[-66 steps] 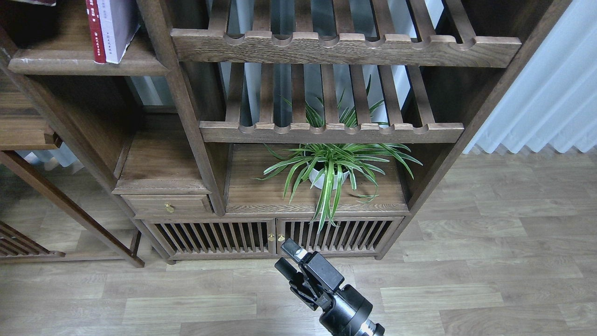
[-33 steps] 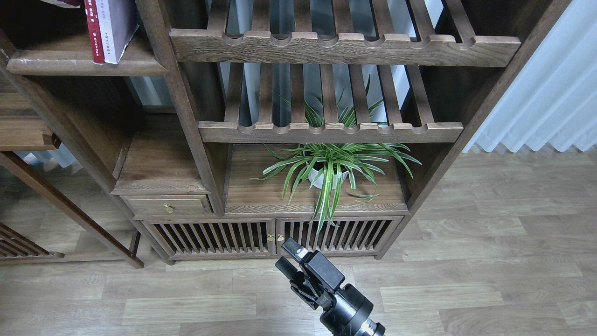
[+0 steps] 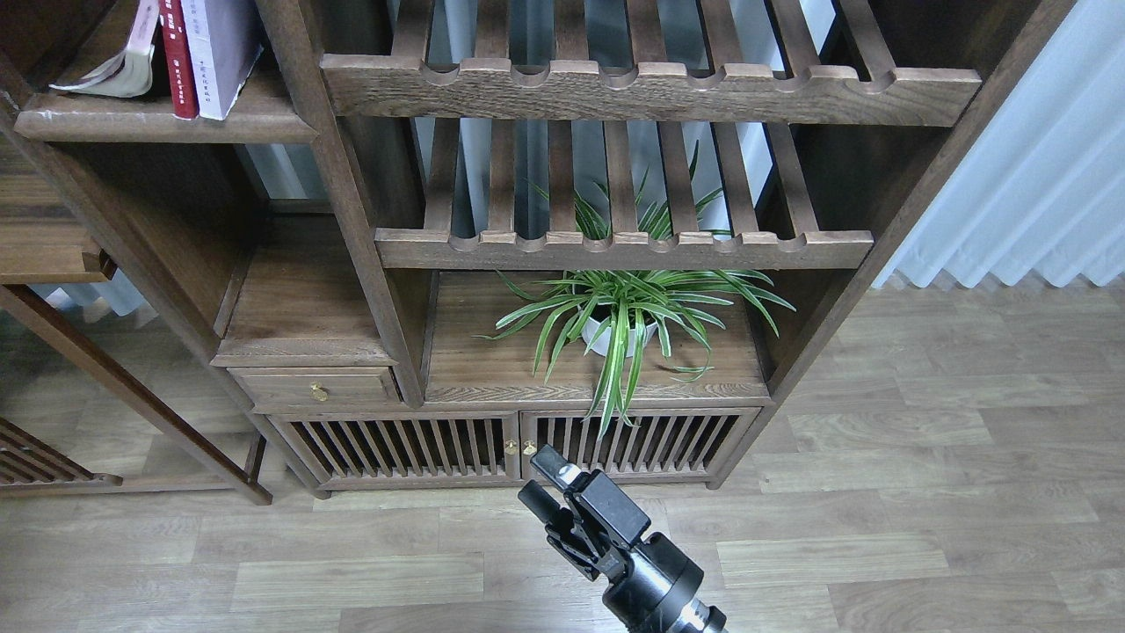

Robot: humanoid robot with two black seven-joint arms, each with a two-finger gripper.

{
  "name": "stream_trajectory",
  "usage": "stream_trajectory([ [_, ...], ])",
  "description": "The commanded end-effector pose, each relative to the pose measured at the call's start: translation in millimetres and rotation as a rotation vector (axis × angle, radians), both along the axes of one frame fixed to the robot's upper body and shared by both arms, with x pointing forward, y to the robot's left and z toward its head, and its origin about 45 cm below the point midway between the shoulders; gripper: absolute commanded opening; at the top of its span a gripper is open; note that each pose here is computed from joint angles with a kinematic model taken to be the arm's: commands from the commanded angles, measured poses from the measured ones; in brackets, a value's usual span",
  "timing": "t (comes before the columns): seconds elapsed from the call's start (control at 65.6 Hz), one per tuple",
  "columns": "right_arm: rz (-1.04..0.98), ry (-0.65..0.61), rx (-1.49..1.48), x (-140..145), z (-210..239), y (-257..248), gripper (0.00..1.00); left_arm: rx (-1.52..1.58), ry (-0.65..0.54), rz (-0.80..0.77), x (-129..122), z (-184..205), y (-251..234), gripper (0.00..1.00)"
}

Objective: Organize books on shelf
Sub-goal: 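Push the dark red book onto the side shelf with the left gripper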

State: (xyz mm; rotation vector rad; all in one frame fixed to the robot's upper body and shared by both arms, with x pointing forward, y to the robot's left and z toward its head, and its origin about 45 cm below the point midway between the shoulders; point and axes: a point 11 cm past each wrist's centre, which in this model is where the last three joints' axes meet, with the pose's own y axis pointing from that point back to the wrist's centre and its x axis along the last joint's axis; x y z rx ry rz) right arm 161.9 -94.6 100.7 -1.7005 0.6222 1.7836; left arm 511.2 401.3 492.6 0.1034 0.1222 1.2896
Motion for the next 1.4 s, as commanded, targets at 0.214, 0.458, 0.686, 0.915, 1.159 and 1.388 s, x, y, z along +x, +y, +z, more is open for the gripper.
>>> stream_trajectory([
  [0.214, -0.003, 0.0, -0.003, 1, 0, -1, 0.99, -0.041, -0.046, -0.067, -23, -2, 7, 0.58],
  [0.458, -0.002, -0.028, -0.013, 12, 2, -2, 0.99, -0.119, -0.061, -0.108, -54, -21, 22, 0.65],
  [0.686, -0.002, -0.028, -0.019, 14, 1, -3, 0.99, -0.189, -0.047, -0.182, -88, -64, 11, 0.72],
  [0.915, -0.019, -0.06, -0.024, 28, 7, -8, 0.99, -0.305, 0.036, -0.24, -131, -132, -6, 0.75],
  [1.159, -0.022, -0.062, -0.024, 29, 7, -9, 1.0, -0.519, 0.161, -0.216, -181, -223, -27, 0.78],
  [1.388, -0.02, -0.064, -0.024, 29, 8, -8, 1.0, -0.809, 0.342, -0.11, -248, -330, -67, 0.79],
])
